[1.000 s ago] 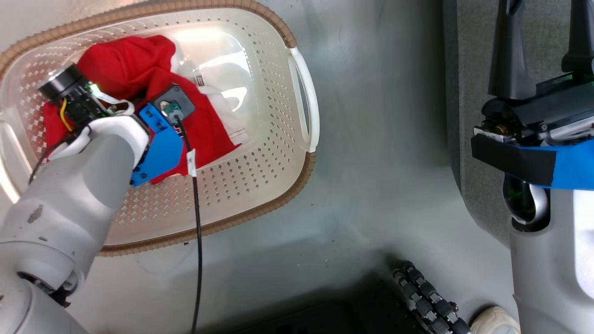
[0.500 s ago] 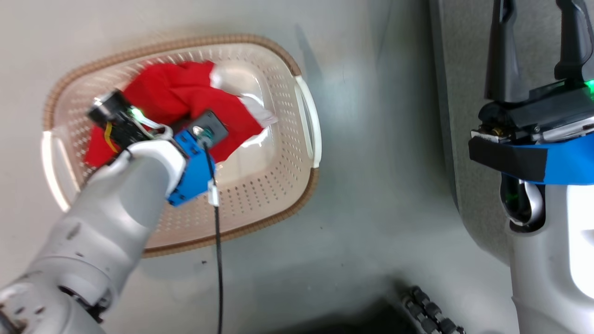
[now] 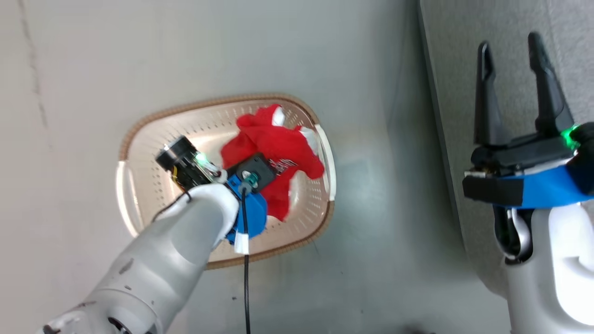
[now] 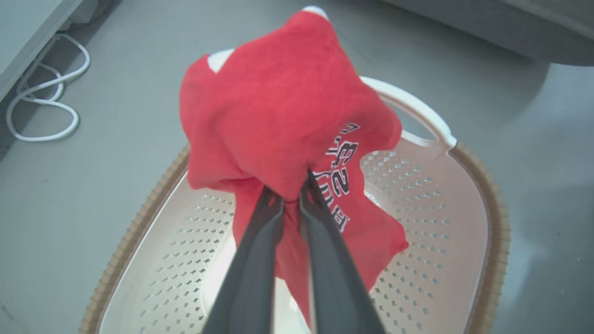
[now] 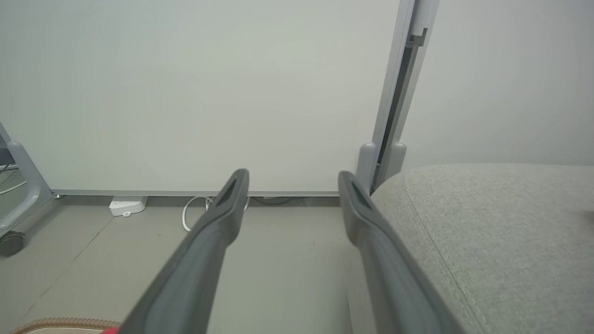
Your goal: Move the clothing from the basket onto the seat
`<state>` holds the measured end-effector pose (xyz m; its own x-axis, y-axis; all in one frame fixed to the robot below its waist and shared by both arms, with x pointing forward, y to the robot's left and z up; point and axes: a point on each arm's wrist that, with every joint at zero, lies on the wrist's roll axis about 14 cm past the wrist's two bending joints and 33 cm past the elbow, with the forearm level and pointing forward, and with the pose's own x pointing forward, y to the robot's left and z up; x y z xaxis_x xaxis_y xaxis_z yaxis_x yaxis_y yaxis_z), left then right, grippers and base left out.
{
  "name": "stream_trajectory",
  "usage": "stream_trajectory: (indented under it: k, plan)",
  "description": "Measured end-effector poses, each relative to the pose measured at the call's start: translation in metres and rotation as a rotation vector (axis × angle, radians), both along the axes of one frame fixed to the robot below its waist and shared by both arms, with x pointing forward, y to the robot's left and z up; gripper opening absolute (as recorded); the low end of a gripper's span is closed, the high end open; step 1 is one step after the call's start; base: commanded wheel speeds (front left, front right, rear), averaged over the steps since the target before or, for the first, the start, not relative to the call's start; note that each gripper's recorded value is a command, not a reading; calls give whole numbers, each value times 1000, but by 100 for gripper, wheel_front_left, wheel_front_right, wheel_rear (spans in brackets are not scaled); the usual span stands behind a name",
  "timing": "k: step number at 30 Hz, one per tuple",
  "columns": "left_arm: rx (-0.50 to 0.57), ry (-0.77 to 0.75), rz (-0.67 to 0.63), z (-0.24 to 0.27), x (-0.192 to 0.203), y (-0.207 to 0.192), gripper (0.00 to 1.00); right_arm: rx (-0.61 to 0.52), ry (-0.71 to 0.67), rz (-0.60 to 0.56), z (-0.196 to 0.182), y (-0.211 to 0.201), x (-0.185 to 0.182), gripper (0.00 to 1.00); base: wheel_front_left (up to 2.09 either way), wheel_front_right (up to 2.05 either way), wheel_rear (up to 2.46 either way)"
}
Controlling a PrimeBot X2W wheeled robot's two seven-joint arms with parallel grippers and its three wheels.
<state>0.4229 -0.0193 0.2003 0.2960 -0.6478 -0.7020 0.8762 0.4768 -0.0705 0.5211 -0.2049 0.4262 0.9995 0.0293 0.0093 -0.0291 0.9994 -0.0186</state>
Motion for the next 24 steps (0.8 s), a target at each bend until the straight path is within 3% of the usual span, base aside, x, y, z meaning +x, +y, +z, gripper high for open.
stream_trajectory:
  k: [11, 24]
  plan:
    - [-184, -125, 99, 96, 5, -22, 0, 29, -30, 8, 35, 9, -32, 100, 0, 0, 0]
    - [-361, -351, 223, 211, 12, -19, 0, 39, -94, 16, 78, 12, -75, 100, 0, 0, 0]
